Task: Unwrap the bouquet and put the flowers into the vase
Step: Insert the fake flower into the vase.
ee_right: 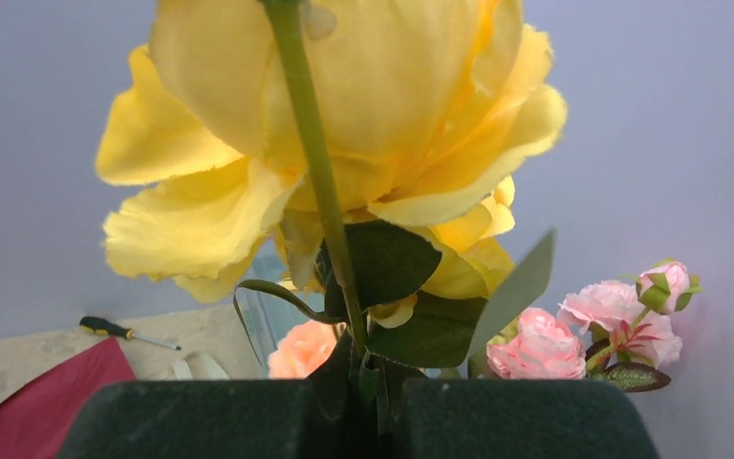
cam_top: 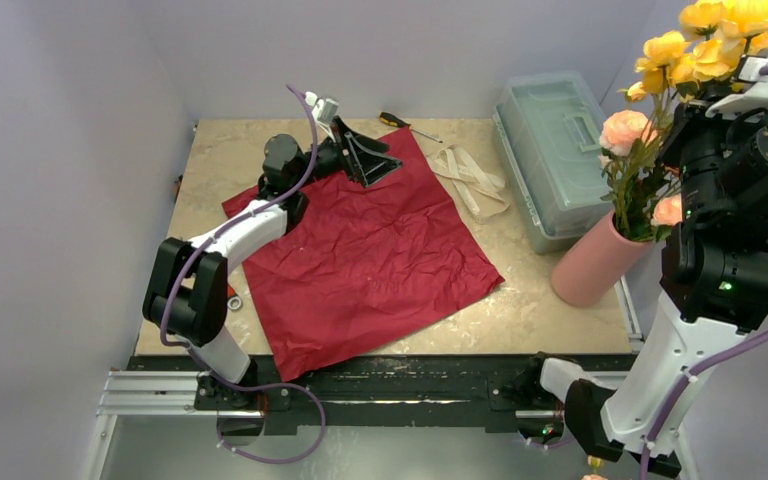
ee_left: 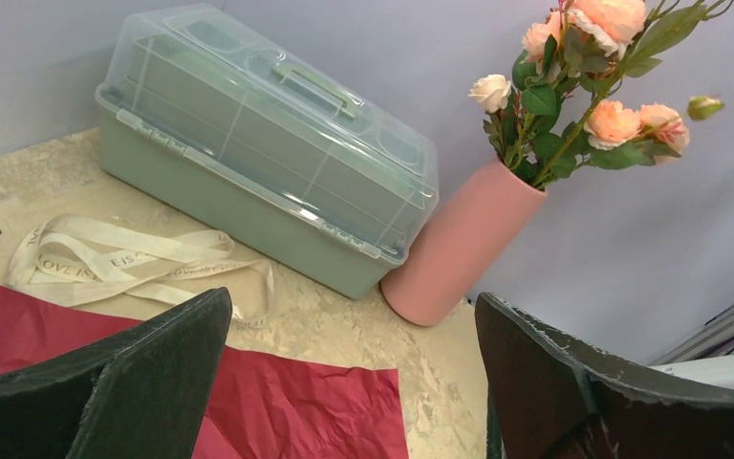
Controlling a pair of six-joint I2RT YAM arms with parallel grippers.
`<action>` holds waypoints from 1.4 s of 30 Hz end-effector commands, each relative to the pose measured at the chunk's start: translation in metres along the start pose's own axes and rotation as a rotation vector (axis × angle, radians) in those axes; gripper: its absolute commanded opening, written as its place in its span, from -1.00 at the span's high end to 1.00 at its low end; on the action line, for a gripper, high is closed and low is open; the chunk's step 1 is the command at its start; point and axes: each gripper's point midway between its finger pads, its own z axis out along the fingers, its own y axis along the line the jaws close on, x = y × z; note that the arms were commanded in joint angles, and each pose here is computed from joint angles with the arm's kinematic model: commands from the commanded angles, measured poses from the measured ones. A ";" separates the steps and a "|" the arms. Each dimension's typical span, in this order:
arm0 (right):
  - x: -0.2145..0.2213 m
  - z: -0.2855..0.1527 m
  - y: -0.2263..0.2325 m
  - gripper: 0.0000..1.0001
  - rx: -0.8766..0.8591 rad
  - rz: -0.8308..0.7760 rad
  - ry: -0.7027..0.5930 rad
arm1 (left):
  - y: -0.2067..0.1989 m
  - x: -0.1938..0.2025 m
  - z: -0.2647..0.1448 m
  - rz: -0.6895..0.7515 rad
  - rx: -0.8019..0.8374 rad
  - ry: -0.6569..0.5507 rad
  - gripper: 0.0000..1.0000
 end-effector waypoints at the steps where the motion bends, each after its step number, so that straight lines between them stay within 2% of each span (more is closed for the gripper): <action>1: 0.024 -0.001 -0.022 1.00 0.135 0.037 0.048 | -0.006 -0.010 0.001 0.047 0.018 -0.024 -1.00; 6: 0.032 0.001 -0.030 1.00 0.179 0.054 0.058 | -0.005 -0.009 0.001 0.048 0.017 -0.021 -1.00; 18: -0.028 -0.001 -0.027 1.00 0.150 0.111 -0.085 | -0.002 -0.009 0.004 0.042 0.023 -0.029 -1.00; 33: -0.060 -0.007 -0.025 1.00 0.120 0.170 -0.180 | 0.000 -0.006 0.004 0.037 0.022 -0.022 -1.00; 42: -0.048 -0.009 -0.032 1.00 0.158 0.121 -0.168 | 0.001 -0.006 0.005 0.036 0.027 -0.028 -1.00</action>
